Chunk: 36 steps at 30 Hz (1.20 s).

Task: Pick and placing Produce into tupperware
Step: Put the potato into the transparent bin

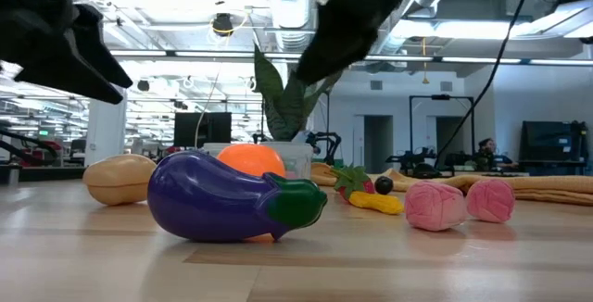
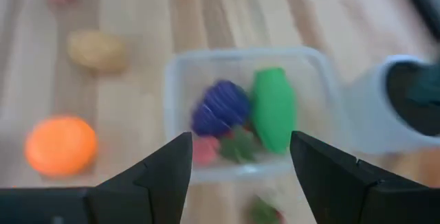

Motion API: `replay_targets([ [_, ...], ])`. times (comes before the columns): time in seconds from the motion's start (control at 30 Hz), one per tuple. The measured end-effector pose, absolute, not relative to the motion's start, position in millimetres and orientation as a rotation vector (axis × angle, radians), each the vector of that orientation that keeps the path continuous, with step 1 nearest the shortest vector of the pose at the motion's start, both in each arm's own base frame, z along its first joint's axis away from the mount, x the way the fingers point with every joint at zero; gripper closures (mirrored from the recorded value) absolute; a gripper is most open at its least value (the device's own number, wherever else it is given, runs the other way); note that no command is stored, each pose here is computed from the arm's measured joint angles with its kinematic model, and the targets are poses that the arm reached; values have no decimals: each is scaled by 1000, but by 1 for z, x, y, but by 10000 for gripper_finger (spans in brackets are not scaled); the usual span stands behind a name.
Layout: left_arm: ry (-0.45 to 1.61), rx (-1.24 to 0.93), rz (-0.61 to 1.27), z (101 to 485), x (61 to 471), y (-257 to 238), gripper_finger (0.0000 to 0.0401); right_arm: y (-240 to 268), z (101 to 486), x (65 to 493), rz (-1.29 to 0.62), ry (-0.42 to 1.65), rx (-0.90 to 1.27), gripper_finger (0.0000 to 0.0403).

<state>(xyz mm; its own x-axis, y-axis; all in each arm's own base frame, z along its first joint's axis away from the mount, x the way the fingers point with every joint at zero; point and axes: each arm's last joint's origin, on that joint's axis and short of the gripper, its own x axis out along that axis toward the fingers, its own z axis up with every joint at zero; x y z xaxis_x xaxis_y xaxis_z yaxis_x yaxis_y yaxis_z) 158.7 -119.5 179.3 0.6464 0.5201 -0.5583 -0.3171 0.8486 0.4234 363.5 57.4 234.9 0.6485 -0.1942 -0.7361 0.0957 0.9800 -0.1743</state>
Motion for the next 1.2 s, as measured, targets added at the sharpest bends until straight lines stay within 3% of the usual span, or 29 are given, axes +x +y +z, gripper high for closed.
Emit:
replay_targets([
  [0.3, 630, 251, 260, 189, 180, -142, 101, 71, 248, 320, -389, 1008, -333, 163],
  [0.43, 593, 116, 283, 191, 183, -143, 101, 69, 246, 303, -532, 1082, -353, 163],
  [0.8, 704, -639, 353, 189, 209, -118, 101, 62, 249, 268, -926, 1098, -338, 163],
  [1.2, 819, -786, 442, 183, 217, -92, 101, 77, 254, 244, -1012, 1032, -406, 163],
])
